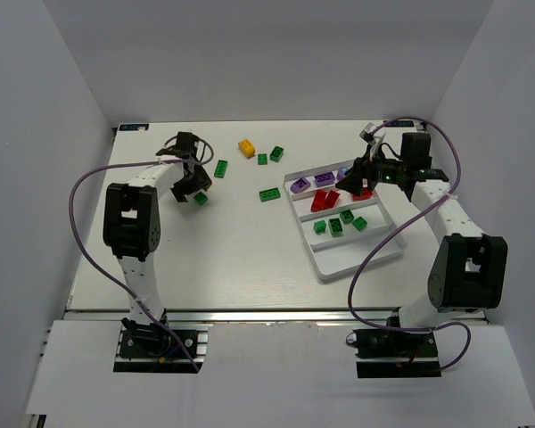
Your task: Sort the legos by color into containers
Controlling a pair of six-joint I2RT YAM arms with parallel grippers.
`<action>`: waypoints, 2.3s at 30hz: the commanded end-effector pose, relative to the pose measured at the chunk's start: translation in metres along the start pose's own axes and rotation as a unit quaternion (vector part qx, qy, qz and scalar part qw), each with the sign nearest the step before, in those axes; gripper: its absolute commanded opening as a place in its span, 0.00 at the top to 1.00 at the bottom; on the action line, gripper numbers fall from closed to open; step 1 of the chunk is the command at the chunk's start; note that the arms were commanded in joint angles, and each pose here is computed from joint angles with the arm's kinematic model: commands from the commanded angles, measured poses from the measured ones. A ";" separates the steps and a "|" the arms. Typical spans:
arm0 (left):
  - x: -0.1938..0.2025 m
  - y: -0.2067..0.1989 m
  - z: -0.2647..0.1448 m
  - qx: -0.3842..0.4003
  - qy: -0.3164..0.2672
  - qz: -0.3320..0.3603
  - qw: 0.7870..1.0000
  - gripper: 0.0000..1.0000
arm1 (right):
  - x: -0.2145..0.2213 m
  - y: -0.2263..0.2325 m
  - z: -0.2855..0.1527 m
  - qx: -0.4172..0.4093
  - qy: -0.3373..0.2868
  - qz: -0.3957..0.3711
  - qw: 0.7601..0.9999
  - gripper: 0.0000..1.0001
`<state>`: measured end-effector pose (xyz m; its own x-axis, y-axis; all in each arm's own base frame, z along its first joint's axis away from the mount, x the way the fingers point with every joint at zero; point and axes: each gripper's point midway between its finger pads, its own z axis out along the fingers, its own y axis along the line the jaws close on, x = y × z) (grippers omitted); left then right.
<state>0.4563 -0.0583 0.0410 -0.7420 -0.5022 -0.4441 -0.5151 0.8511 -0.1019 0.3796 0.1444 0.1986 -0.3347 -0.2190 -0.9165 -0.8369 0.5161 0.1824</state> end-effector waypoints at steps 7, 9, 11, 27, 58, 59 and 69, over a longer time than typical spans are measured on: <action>0.003 -0.009 -0.014 0.053 -0.012 0.028 0.998 0.28 | -0.005 0.002 0.000 -0.009 -0.009 -0.002 1.000 0.37; 0.004 -0.011 -0.010 0.054 -0.008 0.024 0.998 0.31 | -0.006 0.003 0.000 -0.009 -0.009 -0.003 1.000 0.37; 0.001 -0.016 -0.009 0.057 -0.009 0.020 0.998 0.35 | -0.007 0.003 -0.001 -0.009 -0.010 -0.003 1.000 0.37; 0.023 -0.021 -0.018 0.111 0.012 0.027 0.993 0.79 | -0.007 0.006 -0.001 -0.012 -0.010 -0.005 1.000 0.37; 0.210 -0.249 -0.174 0.496 0.130 0.258 0.819 0.68 | -0.012 0.010 -0.007 -0.006 -0.013 -0.010 1.000 0.36; 0.213 -0.248 -0.172 0.489 0.134 0.262 0.821 0.64 | -0.013 0.010 -0.007 -0.005 -0.014 -0.012 1.000 0.36; 0.223 -0.248 -0.169 0.475 0.134 0.287 0.821 0.48 | -0.019 0.001 -0.001 -0.005 -0.009 -0.019 1.000 0.36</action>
<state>0.3405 -0.4042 0.0948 -0.9058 0.1101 -0.4092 0.3775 0.6483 -0.6612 0.3786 0.1450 0.2015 -0.3334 -0.2178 -0.9173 -0.8383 0.5137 0.1827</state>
